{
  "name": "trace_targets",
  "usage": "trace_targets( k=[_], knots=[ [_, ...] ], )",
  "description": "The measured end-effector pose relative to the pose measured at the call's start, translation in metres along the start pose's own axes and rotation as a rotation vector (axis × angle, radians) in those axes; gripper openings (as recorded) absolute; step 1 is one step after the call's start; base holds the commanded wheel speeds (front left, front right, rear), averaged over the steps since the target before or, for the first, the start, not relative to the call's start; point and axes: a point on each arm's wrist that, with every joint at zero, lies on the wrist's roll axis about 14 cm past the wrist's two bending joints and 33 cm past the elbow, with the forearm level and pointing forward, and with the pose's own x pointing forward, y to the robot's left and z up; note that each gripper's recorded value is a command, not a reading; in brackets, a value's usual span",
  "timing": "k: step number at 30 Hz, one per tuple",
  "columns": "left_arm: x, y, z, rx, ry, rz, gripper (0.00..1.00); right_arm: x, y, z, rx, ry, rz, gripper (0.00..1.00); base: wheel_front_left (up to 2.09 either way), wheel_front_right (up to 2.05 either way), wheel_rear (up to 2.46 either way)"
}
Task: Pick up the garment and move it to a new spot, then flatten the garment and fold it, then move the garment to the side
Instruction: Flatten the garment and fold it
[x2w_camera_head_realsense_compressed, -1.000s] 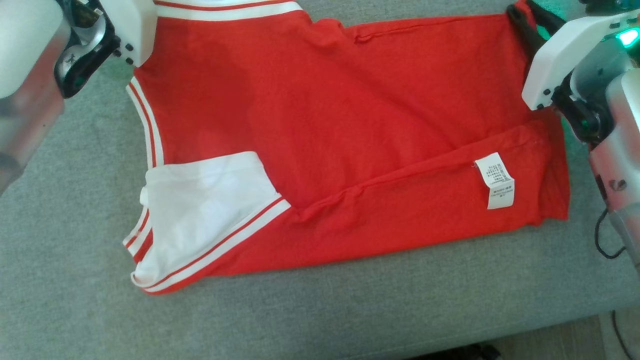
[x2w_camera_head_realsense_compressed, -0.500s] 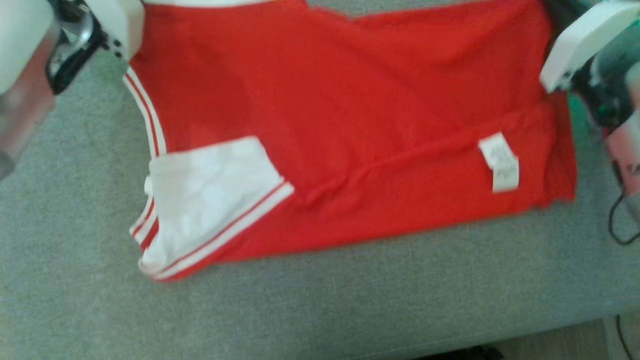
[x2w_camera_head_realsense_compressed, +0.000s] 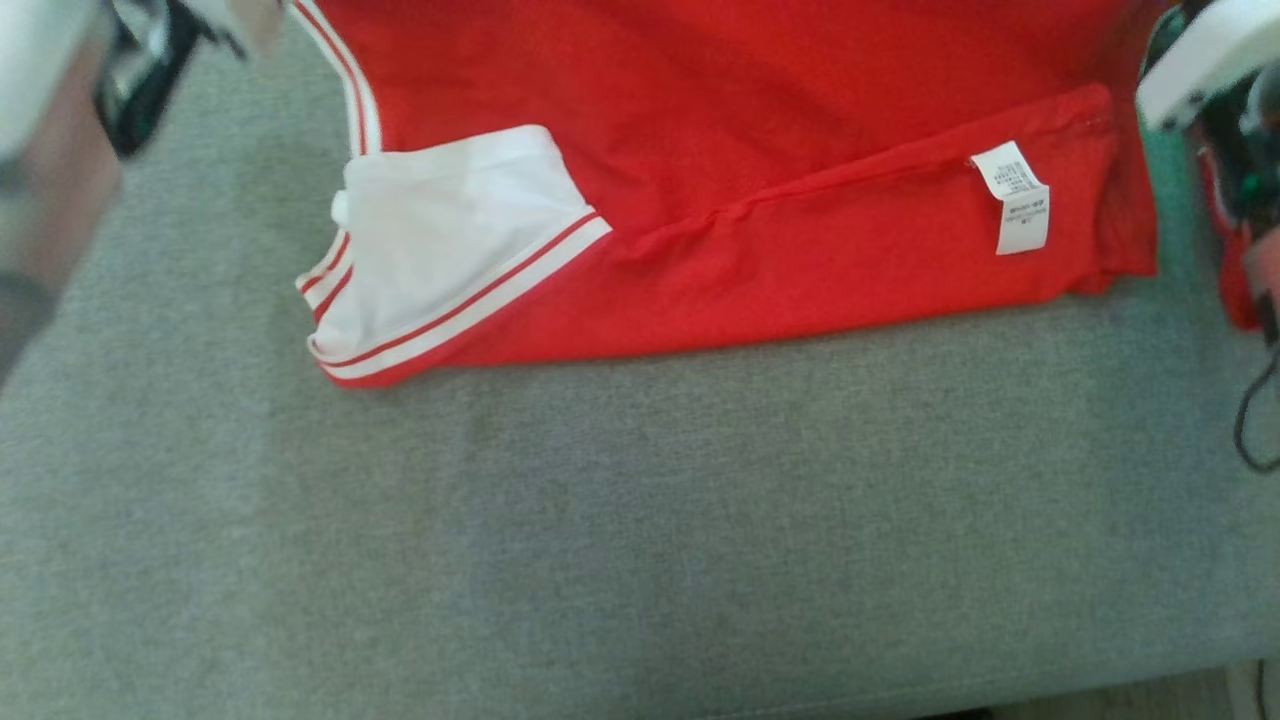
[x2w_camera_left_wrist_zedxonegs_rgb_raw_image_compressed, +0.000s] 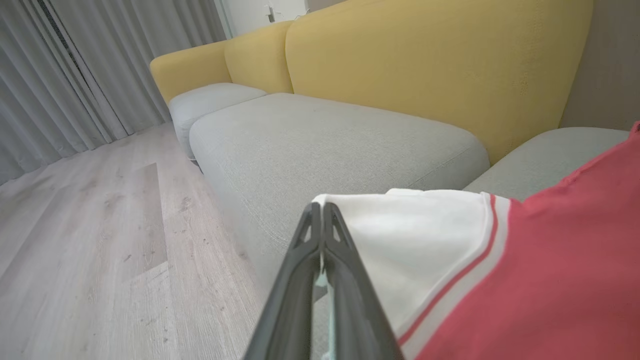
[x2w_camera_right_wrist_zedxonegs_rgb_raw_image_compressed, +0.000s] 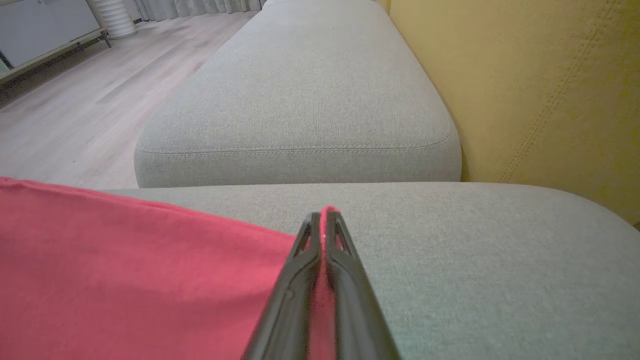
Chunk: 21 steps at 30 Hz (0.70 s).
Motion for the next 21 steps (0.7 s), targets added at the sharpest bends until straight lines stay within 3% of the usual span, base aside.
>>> trace_targets(
  k=[9, 21],
  knots=[
    [-0.05, -0.029, -0.028, -0.105, 0.006, -0.024, 0.0, -0.026, 0.003, -0.035, 0.023, 0.025, 0.014, 0.0, 0.0, 0.0, 0.0],
    [-0.126, -0.093, -0.083, -0.333, 0.091, -0.004, 0.0, -0.067, 0.006, -0.07, 0.072, 0.064, 0.01, 0.0, 0.0, 0.0, 0.0]
  ],
)
